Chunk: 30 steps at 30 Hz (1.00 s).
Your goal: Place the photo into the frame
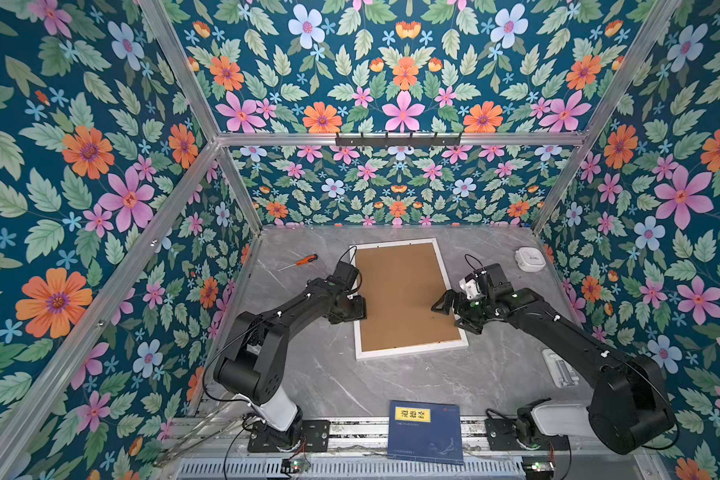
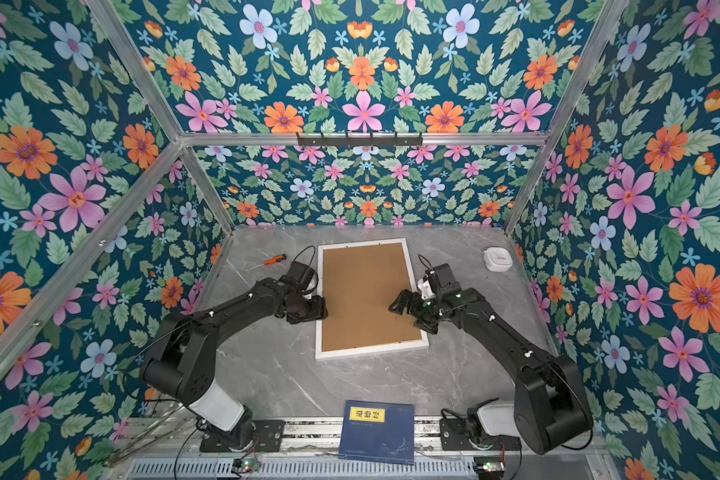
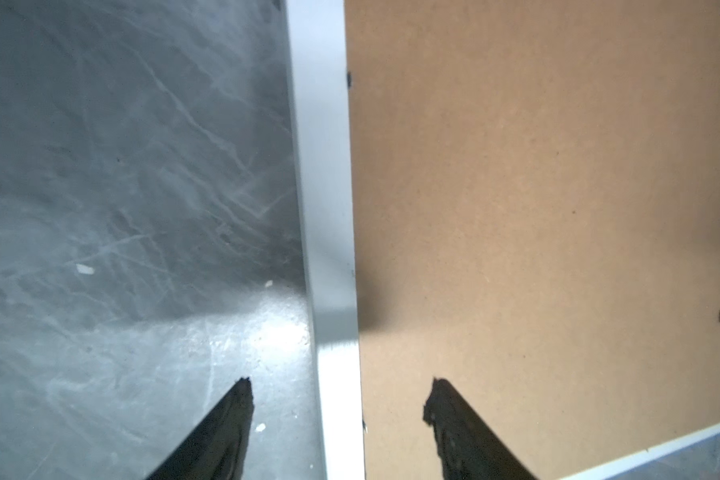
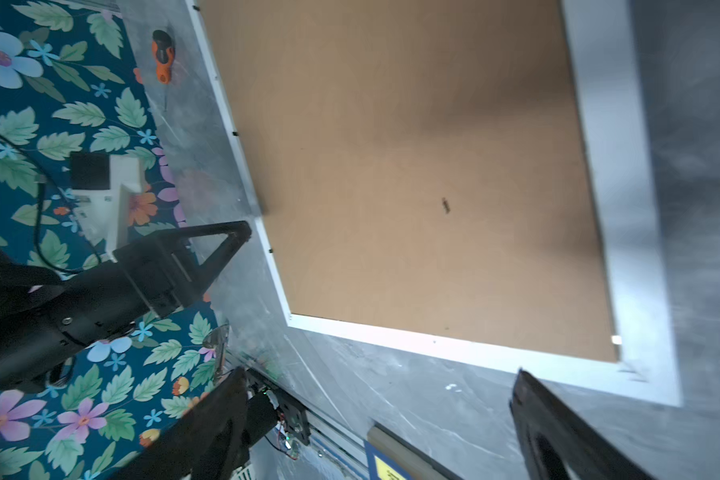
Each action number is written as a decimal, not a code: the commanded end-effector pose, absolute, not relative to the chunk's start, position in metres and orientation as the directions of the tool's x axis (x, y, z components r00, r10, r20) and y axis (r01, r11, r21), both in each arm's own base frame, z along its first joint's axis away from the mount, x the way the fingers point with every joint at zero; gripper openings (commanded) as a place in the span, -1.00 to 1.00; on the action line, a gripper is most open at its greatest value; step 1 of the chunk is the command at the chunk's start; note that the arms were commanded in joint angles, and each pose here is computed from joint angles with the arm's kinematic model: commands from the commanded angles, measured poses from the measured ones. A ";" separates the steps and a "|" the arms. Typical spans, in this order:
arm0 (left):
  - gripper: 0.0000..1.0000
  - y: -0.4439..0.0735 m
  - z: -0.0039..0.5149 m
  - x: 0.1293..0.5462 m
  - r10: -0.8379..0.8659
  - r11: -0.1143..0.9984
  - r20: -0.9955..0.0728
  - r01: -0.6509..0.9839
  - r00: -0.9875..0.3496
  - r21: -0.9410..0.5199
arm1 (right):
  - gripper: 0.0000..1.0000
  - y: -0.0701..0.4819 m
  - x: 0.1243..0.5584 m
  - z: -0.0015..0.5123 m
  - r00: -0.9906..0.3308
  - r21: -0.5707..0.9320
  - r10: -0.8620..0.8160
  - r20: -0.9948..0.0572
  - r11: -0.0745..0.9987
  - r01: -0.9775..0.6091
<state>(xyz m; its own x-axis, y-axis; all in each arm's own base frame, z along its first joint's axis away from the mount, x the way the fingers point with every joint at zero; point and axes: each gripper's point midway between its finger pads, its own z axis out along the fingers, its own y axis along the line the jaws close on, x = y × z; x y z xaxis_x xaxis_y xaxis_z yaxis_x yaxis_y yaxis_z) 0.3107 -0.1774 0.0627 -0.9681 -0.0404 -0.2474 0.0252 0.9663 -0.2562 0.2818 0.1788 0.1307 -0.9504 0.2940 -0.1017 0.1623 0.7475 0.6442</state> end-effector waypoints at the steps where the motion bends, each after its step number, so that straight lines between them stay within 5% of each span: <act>1: 0.42 -0.172 0.060 0.296 -0.001 0.972 -0.197 0.046 -0.980 -0.232 | 0.96 0.163 0.270 0.117 -0.978 0.599 0.193 -0.073 0.793 0.112; 30: 0.40 -0.163 0.029 0.275 -0.047 0.976 -0.113 -0.022 -0.992 -0.217 | 0.97 0.173 0.276 0.070 -0.992 0.600 0.086 -0.087 0.800 0.017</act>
